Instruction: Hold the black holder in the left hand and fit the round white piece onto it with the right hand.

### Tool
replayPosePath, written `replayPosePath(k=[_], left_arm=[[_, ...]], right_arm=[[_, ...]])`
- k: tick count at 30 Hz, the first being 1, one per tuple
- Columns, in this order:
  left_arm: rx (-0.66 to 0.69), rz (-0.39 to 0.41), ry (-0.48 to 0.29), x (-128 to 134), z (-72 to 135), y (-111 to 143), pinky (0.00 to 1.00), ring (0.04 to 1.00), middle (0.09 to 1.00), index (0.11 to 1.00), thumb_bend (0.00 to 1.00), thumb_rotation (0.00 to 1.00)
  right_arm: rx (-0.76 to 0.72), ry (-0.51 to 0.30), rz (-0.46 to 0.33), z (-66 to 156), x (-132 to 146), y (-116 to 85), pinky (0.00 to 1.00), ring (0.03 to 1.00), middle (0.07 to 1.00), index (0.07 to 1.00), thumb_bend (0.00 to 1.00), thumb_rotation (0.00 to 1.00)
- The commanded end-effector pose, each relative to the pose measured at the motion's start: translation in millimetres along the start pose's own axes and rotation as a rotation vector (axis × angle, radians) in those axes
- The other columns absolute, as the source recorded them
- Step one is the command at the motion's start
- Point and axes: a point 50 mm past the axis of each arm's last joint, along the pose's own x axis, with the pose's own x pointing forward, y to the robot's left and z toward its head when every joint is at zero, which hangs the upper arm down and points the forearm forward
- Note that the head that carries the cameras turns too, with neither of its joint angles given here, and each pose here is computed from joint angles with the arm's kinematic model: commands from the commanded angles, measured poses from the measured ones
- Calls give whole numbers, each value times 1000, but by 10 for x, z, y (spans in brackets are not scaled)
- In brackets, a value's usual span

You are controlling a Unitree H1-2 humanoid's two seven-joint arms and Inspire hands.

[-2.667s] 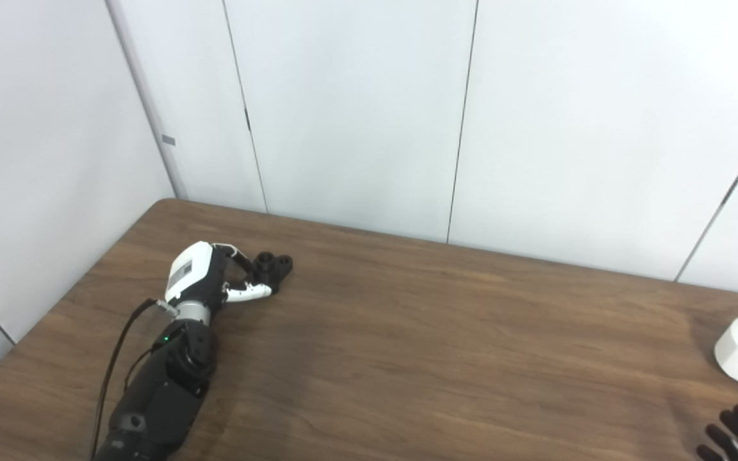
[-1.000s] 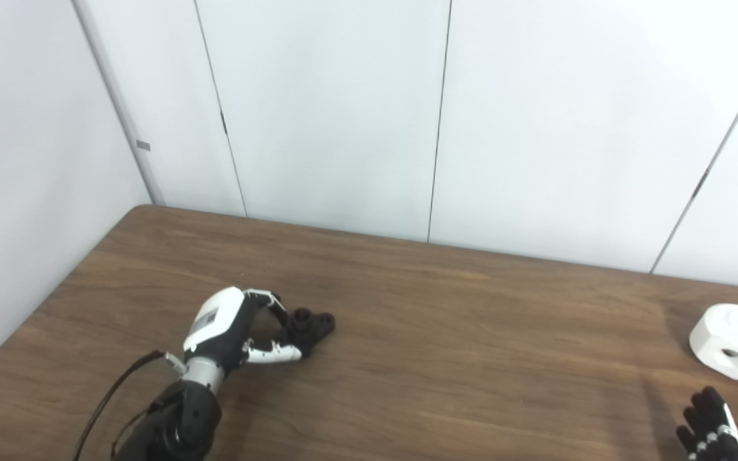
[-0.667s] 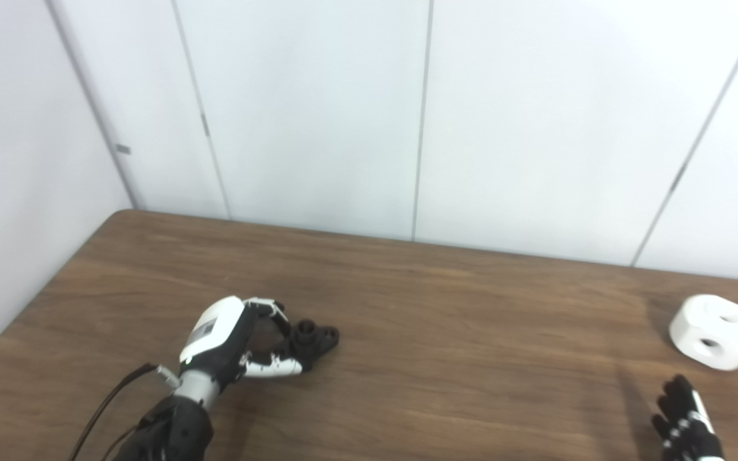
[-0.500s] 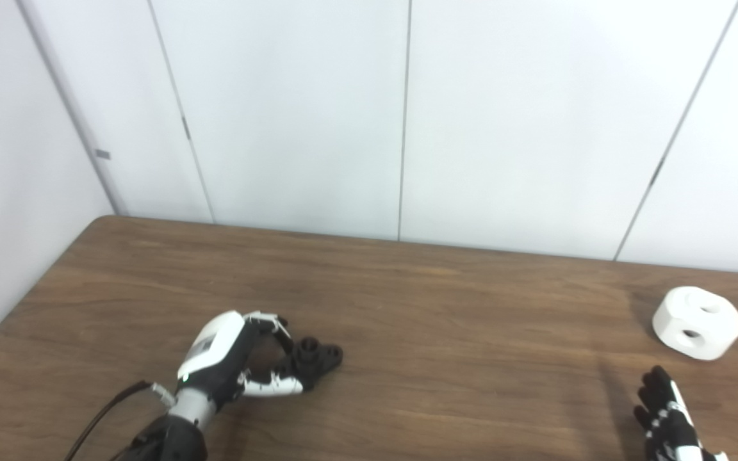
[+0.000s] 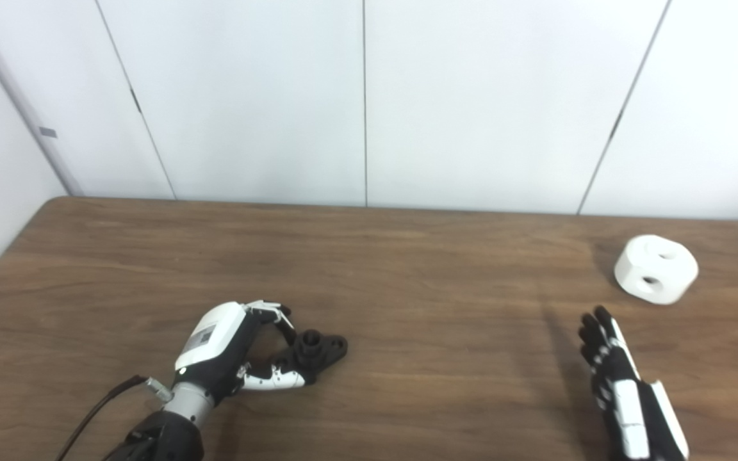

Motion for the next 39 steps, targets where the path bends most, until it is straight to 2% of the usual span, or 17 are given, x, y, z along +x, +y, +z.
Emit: replayPosePath(k=[1,6,11,26,39], left_arm=[[22,42,-132,-25,241,82,917,890,802,488,516,45],[2,-7,-131,-69,310,-19,946,901,811,488,515,49],[-19,-43,-170,-137,422,-143,959,899,810,488,515,48],[-59,-140,-249,-403,670,-586,934,882,794,488,517,49],[-73,-161,-249,-527,749,-783,927,883,797,488,517,48]], right_arm=[[47,125,-77,-16,-748,162,1000,980,970,1000,510,1000],[51,134,-84,47,-737,200,1000,977,966,1000,496,1000],[55,137,-85,69,-711,222,1000,974,960,1000,488,997],[48,142,-90,158,-691,227,1000,968,957,1000,515,986],[56,145,-89,195,-684,110,1000,983,956,998,524,974]])
